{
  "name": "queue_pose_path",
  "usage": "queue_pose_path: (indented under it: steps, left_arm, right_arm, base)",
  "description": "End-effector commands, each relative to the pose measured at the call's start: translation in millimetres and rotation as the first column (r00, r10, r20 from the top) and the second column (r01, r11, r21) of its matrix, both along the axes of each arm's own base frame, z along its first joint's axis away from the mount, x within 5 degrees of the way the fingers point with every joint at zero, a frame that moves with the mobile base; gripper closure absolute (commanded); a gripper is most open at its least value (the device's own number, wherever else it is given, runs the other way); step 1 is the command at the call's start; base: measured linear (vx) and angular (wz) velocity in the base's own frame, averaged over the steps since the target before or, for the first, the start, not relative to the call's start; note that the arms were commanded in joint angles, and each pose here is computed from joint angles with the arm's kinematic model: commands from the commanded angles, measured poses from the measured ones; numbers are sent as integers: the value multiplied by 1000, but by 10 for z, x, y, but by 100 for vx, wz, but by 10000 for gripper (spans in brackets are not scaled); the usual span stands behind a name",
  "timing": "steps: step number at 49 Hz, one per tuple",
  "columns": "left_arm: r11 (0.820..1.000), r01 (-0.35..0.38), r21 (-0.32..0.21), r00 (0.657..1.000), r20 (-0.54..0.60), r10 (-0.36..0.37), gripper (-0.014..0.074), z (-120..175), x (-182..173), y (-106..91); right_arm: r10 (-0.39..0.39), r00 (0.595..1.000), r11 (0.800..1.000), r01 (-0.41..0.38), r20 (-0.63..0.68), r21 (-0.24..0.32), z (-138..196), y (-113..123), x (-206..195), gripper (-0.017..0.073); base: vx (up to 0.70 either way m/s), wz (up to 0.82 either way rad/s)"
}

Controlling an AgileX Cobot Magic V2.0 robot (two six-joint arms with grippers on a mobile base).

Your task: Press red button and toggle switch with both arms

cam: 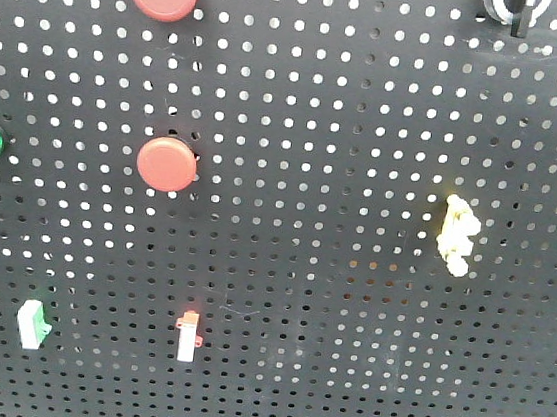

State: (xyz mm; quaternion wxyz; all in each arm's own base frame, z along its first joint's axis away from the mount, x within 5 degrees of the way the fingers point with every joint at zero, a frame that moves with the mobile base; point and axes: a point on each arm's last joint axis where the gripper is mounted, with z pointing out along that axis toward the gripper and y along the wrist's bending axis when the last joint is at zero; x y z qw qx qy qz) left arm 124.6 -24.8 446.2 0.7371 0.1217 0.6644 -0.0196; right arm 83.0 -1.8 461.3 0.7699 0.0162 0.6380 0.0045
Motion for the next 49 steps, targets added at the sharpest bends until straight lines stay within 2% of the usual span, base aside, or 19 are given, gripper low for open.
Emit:
queue_pose_path:
  steps: [1,2,6,10,12,13,14,15,21,23,24,25,27,30,37,42,45,49]
  left_arm:
    - [994,34,-106,994,110,-23,592,361,-55,-5]
    - [989,53,-136,994,107,-38,592,412,-64,-15]
    - [979,105,-176,991,103,-88,592,526,-119,-47]
    - [971,176,-164,981,113,-159,592,617,-128,-118]
    - [965,225,-135,970,122,-210,592,664,-123,-176]
    - [956,254,-146,964,119,-238,592,676,-104,-208]
    - [951,287,-119,954,124,-272,592,698,-104,-247]
    - [944,310,-114,947,126,-296,592,712,-101,-273]
    - [869,488,-78,869,138,-476,592,804,-23,-498]
    - [841,535,-83,841,141,-522,592,830,34,-570]
    - [835,546,-73,834,144,-533,592,838,55,-593]
    - [823,562,-80,824,143,-548,592,849,89,-622]
    - [812,576,-93,815,144,-561,592,872,170,-666]
    - [803,583,-122,812,137,-568,592,902,305,-717]
    - [789,601,-130,799,107,-591,592,945,574,-832]
    - [771,616,-160,787,88,-610,592,949,720,-899]
    - [769,616,-170,786,73,-613,592,927,808,-931]
    - [777,604,-179,795,58,-604,592,883,918,-959]
  right_arm:
    - [3,997,1000,-4,79,7,170,2,-4,562]
    - [8,997,1000,-9,75,17,167,4,-3,562]
    - [32,997,997,-37,70,68,161,17,-2,562]
    - [50,996,994,-56,70,99,160,28,-1,562]
    - [53,996,993,-60,70,103,160,30,-1,562]
    - [53,996,993,-60,70,103,160,30,-1,562]
    - [53,996,993,-60,70,103,160,30,-1,562]
    - [52,996,993,-59,70,102,160,29,-1,562]
    - [52,996,993,-59,70,102,160,29,-1,562]
    - [52,996,993,-59,70,102,160,29,-1,562]
    - [52,996,993,-59,70,102,160,29,-1,562]
    - [52,996,993,-59,70,102,160,29,-1,562]
    - [52,996,993,-59,70,101,160,29,-1,562]
    - [52,996,993,-59,69,101,159,29,-1,562]
    - [52,996,993,-59,69,101,159,29,-1,562]
    - [50,996,993,-57,68,98,159,28,-1,562]
    - [50,996,993,-57,68,98,159,28,-1,562]
    - [50,996,994,-57,68,98,159,28,-1,562]
  base:
    - [0,0]
    - [0,0]
    - [0,0]
    - [0,0]
    - [0,0]
    - [0,0]
    - [0,0]
    - [0,0]
    - [0,0]
    - [0,0]
    - [0,0]
    - [0,0]
    - [0,0]
    - [0,0]
    - [0,0]
    - [0,0]
    - [0,0]
    - [0,0]
